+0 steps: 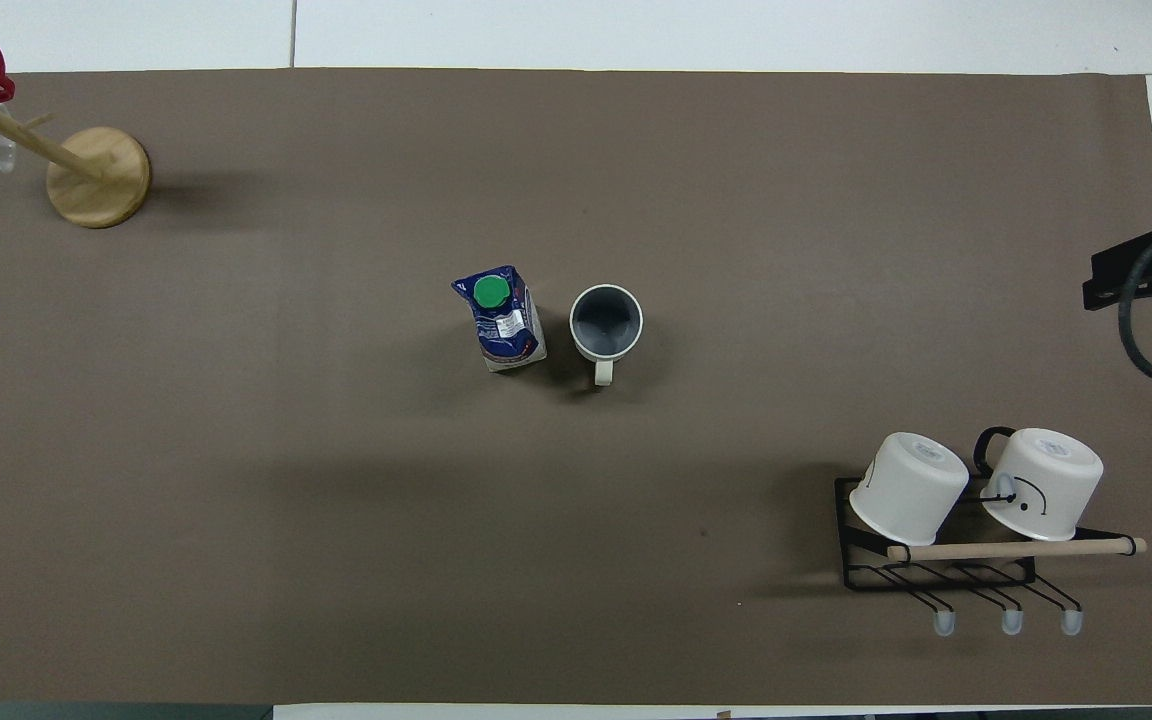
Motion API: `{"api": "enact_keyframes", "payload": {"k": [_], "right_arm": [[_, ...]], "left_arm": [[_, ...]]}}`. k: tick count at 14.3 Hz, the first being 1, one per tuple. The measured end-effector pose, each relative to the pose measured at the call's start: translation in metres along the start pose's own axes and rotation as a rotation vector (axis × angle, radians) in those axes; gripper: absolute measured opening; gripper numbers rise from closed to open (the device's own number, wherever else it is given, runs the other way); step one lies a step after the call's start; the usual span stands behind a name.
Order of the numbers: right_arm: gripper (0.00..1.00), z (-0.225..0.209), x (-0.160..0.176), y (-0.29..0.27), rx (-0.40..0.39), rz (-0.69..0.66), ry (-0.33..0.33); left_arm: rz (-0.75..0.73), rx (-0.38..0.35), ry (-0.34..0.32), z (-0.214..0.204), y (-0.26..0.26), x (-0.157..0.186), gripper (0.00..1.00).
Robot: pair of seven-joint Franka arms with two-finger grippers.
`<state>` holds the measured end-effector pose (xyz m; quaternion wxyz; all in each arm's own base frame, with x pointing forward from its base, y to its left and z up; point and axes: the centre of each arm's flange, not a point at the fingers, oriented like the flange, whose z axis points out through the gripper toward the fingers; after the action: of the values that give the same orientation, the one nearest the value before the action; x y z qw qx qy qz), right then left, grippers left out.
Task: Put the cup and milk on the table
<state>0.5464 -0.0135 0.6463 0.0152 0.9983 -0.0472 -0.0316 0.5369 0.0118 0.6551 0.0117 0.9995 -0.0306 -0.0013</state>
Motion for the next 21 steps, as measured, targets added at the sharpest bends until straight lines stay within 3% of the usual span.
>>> {"api": "enact_keyframes", "payload": {"k": [14, 21], "right_arm": [[1.0, 0.0011, -0.0003, 0.0013, 0.0, 0.003, -0.005], [1.0, 0.0015, -0.0004, 0.0007, 0.0, -0.058, -0.007]], "left_arm": [[0.001, 0.0, -0.002, 0.0002, 0.0003, -0.0002, 1.0], [0.001, 0.0, -0.002, 0.0002, 0.0003, -0.0002, 1.0]]}}
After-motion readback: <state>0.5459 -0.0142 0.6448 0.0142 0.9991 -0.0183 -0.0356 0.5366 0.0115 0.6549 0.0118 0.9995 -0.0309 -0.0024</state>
